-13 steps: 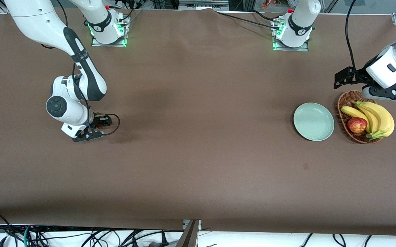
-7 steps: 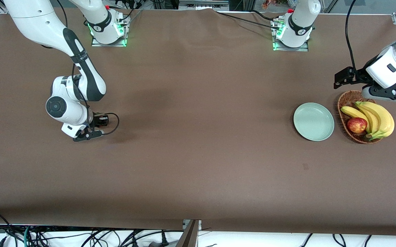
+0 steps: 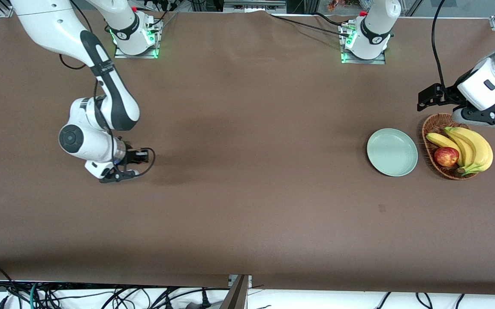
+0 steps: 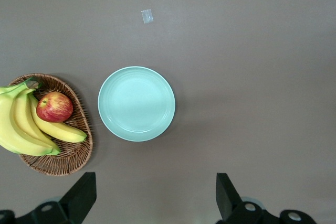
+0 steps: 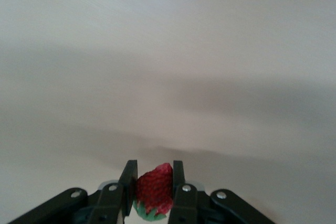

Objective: Collect all strawberries into plate
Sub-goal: 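Carry the strawberry to mid-table and release it with the right gripper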

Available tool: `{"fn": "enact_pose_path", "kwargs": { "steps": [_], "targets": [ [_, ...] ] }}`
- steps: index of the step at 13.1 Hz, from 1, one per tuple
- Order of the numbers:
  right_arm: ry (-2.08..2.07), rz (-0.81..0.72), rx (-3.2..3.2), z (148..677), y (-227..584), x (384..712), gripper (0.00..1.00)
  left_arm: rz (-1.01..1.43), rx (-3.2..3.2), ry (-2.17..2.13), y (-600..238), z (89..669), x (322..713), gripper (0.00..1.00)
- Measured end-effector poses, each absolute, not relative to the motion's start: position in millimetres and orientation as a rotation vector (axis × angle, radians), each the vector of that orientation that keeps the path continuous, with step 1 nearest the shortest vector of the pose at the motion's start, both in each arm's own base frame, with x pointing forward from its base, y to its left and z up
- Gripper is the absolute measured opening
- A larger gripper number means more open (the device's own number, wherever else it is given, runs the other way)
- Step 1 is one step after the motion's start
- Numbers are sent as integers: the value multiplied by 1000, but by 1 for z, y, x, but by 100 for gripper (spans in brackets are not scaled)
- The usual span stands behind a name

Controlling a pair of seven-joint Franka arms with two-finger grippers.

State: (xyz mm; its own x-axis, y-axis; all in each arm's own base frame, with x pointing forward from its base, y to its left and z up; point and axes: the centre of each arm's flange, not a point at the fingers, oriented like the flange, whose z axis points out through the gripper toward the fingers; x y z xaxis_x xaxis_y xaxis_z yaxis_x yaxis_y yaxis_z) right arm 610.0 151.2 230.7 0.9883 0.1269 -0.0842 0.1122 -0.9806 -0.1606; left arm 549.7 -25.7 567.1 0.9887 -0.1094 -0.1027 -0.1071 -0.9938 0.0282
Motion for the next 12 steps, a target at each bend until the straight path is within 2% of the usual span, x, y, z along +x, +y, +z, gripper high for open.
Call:
{"fn": "enact_pose_path", "kwargs": {
  "steps": [3,6,10,12],
  "targets": [
    [13,106,-2929,242,270,620,31,-162,3110,-171,-26,567,550,100],
    [215,84,-2884,236,395,602,31,-161,3110,-172,-27,568,550,100],
    [512,-83,-2669,221,536,543,31,-160,3110,-172,-27,568,550,100],
    [586,-123,-2552,191,591,493,31,-160,3110,-172,-27,568,550,100]
  ]
}}
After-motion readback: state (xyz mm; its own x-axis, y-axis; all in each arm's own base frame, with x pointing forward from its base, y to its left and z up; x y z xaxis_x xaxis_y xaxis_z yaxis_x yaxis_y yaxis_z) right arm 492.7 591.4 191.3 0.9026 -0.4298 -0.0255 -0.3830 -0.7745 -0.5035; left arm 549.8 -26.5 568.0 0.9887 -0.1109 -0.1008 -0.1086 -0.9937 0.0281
